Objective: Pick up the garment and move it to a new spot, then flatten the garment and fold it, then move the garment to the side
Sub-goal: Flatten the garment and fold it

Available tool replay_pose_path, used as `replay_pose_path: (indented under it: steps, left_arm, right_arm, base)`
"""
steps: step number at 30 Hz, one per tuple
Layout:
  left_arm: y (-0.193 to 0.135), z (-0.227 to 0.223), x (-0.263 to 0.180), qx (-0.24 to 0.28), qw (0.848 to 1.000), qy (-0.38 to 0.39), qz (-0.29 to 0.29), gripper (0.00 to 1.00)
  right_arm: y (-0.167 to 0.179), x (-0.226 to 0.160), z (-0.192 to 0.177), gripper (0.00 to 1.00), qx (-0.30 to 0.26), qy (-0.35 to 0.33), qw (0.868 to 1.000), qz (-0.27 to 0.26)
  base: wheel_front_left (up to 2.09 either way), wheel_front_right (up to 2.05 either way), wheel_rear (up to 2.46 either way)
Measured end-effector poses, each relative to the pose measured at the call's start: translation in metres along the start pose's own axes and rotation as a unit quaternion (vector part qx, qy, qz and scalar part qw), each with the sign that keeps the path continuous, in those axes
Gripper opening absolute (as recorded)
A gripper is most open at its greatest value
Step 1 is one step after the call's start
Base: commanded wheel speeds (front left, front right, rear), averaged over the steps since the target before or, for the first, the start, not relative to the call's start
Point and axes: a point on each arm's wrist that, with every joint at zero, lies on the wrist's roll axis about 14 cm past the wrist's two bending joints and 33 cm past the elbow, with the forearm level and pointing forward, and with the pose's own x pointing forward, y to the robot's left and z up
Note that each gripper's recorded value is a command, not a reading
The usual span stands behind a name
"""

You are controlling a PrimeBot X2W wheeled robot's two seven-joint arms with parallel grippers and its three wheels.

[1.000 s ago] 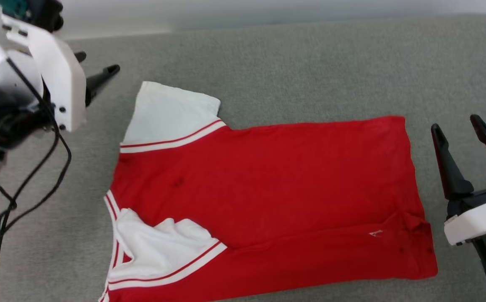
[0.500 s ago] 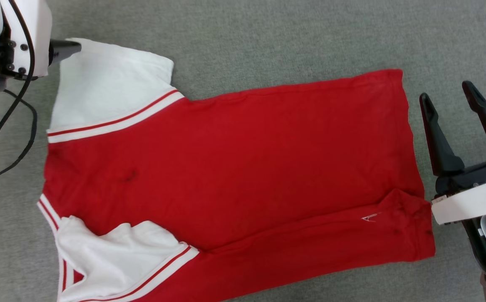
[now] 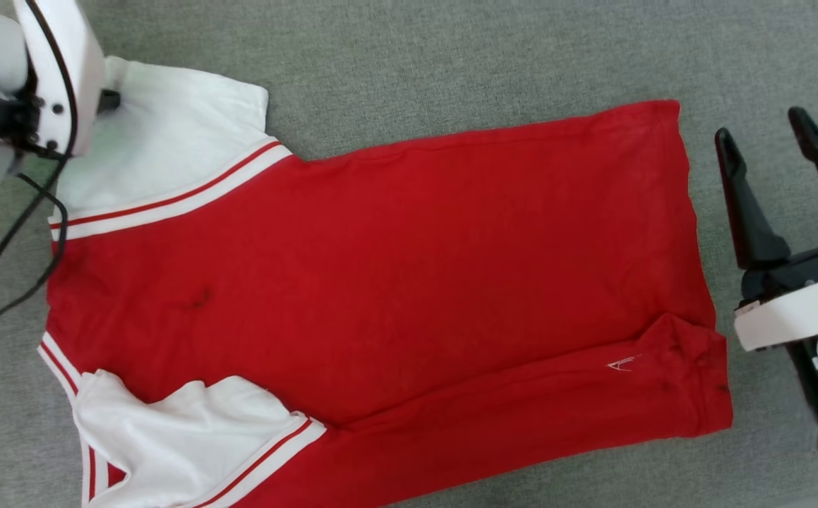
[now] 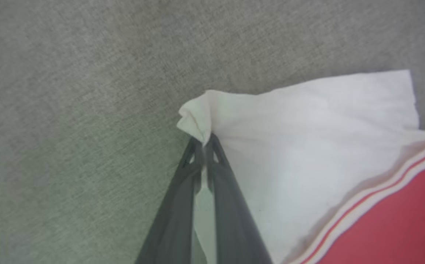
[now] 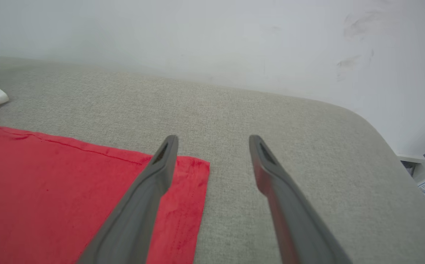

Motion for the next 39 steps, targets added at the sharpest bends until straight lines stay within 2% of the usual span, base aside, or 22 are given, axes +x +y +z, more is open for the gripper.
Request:
replay_pose_path:
  steps: [8,14,17,22,24,33,37,39]
  left_arm:
    - [-0.012,0.015,-0.032,0.022,0.998,-0.061,0.006,0.00]
    - [-0.024,0.018,-0.061,0.049,0.993,-0.106,0.009,0.00]
    - [-0.028,0.014,-0.071,0.062,0.991,-0.119,0.013,0.00]
    - [-0.033,0.009,-0.079,0.077,0.988,-0.135,0.009,0.00]
    - [-0.034,0.008,-0.078,0.081,0.987,-0.139,0.007,0.00]
    - [-0.031,0.007,-0.070,0.093,0.984,-0.151,0.005,0.00]
    - [-0.026,0.007,-0.067,0.092,0.984,-0.155,0.006,0.00]
    - [-0.025,0.007,-0.066,0.093,0.983,-0.157,0.006,0.00]
  right_arm:
    - [-0.012,0.012,0.038,1.00,-0.061,0.011,0.998,0.023]
    - [-0.012,0.027,0.041,1.00,-0.107,0.122,0.984,0.068]
    - [-0.009,0.031,0.028,1.00,-0.125,0.205,0.966,0.093]
    - [0.000,0.030,-0.004,1.00,-0.143,0.344,0.918,0.133]
    - [0.003,0.034,-0.011,1.00,-0.140,0.377,0.905,0.141]
    - [0.023,0.056,-0.058,1.00,-0.144,0.455,0.864,0.164]
    - [0.028,0.053,-0.089,1.00,-0.143,0.493,0.840,0.174]
    - [0.031,0.053,-0.098,1.00,-0.136,0.499,0.837,0.178]
  base:
    - [0.00,0.00,0.00]
    - [0.00,0.00,0.00]
    - [0.00,0.00,0.00]
    - [0.00,0.00,0.00]
    - [0.00,0.00,0.00]
    - [0.00,0.00,0.00]
    - [0.00,0.00,0.00]
    - [0.00,0.00,0.00]
